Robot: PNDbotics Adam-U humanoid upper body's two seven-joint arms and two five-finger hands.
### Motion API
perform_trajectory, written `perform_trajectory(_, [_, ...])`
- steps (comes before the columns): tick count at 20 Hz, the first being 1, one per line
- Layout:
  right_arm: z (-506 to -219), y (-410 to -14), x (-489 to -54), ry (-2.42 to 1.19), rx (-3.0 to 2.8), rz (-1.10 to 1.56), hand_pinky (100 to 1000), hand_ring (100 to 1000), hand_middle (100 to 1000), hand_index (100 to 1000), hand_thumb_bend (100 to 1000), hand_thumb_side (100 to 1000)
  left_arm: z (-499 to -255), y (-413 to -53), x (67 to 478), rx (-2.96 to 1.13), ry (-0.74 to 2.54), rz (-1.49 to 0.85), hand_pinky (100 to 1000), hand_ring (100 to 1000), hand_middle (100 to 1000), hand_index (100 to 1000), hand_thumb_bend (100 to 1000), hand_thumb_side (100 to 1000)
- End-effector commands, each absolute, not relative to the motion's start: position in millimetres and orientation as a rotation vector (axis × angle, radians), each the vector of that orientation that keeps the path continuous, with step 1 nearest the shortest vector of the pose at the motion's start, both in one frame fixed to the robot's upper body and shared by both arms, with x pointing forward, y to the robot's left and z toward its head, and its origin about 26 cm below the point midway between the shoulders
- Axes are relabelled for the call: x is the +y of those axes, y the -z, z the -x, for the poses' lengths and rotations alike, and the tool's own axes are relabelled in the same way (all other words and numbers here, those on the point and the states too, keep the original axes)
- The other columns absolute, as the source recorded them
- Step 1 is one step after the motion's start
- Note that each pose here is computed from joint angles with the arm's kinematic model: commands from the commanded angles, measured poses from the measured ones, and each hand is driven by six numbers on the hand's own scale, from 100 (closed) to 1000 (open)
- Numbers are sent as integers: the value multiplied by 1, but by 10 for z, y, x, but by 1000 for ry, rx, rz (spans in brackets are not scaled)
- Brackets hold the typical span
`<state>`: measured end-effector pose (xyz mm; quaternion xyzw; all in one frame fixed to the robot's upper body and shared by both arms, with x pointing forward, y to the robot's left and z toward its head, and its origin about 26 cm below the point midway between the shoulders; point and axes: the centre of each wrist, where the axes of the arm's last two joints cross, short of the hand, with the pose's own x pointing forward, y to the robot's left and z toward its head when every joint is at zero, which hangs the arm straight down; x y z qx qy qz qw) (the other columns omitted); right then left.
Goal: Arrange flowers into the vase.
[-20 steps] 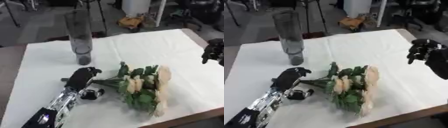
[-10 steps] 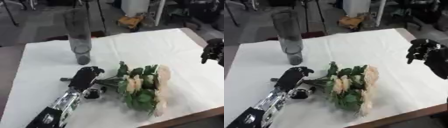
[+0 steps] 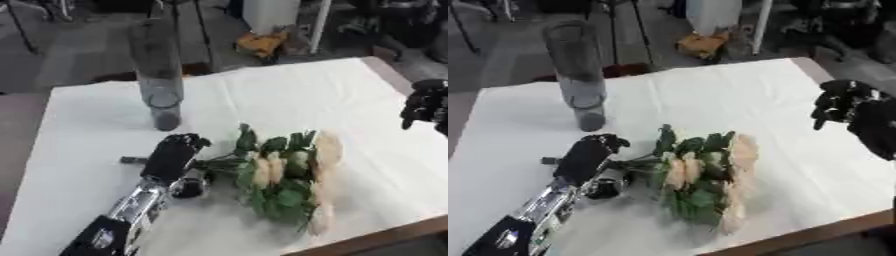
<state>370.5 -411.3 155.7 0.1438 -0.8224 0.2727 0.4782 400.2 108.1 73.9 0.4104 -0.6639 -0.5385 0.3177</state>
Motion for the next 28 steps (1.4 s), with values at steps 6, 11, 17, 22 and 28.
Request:
perform_trajectory(6, [-3741,-1710,-4110,-704,-2036,-325,504,597,601,801,832,694,-4060,-975,901,-1842,1332,-1115,627,559,470,719,400,239])
perform_trajectory(11, [-3758,-1711,-4093,-710,-2039,-326,504,597,601,801,831,695,-4082,-1008,802,-1879,1272,-1128,625,558,466,715,401,239])
perform_trajectory(17, [-3764,-1711,-4088,-712,-2039,-326,504,597,601,801,831,695,-4088,-1001,775,-1896,1259,-1129,609,538,437,685,402,239])
perform_trajectory(22, [-3770,-1712,-4076,-714,-2041,-328,504,597,601,801,831,696,-4085,-1005,749,-1917,1243,-1120,533,462,368,601,464,265])
perform_trajectory(28, [-3768,-1714,-4081,-713,-2041,-327,504,597,601,801,831,696,-4086,-950,753,-1915,1237,-1100,429,319,257,497,581,308])
